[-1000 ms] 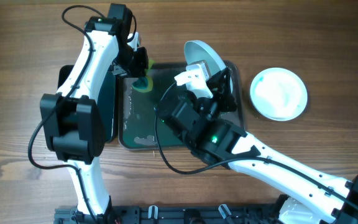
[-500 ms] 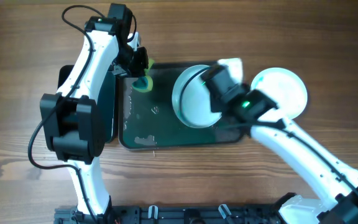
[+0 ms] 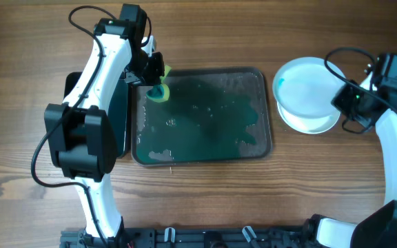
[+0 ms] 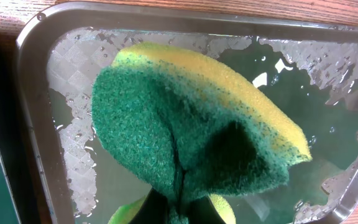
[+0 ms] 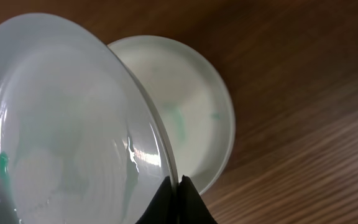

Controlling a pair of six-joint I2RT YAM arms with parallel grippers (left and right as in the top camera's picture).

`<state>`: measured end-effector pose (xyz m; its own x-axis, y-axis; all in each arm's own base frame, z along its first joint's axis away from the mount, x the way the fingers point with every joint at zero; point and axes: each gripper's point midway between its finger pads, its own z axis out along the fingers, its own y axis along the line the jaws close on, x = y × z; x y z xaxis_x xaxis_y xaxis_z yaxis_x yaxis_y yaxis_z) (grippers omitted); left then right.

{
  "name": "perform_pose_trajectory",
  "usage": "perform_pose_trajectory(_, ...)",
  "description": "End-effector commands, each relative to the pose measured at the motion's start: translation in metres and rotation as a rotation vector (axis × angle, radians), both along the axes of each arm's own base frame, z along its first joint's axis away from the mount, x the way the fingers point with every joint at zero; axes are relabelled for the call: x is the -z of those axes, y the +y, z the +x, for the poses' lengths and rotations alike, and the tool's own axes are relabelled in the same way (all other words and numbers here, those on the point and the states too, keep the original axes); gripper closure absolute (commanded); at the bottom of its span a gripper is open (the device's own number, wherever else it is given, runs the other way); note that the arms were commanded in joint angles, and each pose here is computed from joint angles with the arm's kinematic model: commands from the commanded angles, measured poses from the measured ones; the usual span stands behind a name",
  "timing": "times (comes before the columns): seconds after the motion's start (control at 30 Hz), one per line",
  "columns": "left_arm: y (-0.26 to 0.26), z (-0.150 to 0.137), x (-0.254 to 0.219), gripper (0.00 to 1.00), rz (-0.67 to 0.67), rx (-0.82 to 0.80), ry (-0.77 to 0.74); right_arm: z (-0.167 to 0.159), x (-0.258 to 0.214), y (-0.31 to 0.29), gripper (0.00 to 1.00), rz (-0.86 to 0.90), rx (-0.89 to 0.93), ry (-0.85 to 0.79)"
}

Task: Clean dirty plates on tray and stack at the side

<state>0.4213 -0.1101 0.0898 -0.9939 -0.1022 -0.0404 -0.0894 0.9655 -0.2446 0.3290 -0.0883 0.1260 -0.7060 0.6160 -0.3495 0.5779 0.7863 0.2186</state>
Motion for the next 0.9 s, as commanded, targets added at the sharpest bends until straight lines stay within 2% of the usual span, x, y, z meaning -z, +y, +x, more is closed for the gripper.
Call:
perform_pose_trajectory(0.0,0.001,0.004,-0.017,0.96,0.004,-0.012,-0.045,-0.014,0.039,-0.009,0.96,-0.011,0.02,0.085)
perform_pose_trajectory(0.1,0.001,0.004,-0.017,0.96,0.004,-0.012,-0.045,-0.023,0.07,-0.018,0.96,-0.026,0.105,0.146)
perform_pose_trajectory(0.3,0.004,0.005,-0.016,0.96,0.022,-0.015,-0.048,-0.014,0.095,-0.022,0.96,-0.022,0.135,0.154)
perform_pose_trajectory(0.33,0.005,0.005,-0.016,0.96,0.031,-0.016,-0.05,-0.012,0.095,-0.021,0.91,-0.017,0.131,0.144)
perform_pose_trajectory(0.4,0.006,0.006,-0.016,0.96,0.036,-0.017,-0.052,-0.007,0.091,-0.019,0.65,-0.002,0.117,0.124)
perform_pose_trajectory(0.5,0.011,0.008,-0.025,0.96,0.035,-0.028,-0.067,0.008,0.072,-0.009,0.55,0.048,0.045,0.089)
perform_pose_trajectory(0.57,0.018,0.008,-0.038,0.96,0.04,-0.042,-0.087,0.014,0.054,-0.01,0.53,0.049,0.04,0.084)
perform_pose_trajectory(0.67,0.046,-0.001,-0.072,0.96,0.112,-0.086,-0.121,0.028,0.017,0.004,0.52,0.07,-0.069,0.044)
perform_pose_trajectory(0.77,0.087,-0.023,-0.095,0.96,0.235,-0.149,-0.112,0.032,-0.004,0.024,0.52,0.111,-0.13,0.008)
perform_pose_trajectory(0.87,0.123,-0.044,-0.096,0.96,0.285,-0.217,-0.034,0.033,-0.008,0.046,0.52,0.161,-0.186,-0.005)
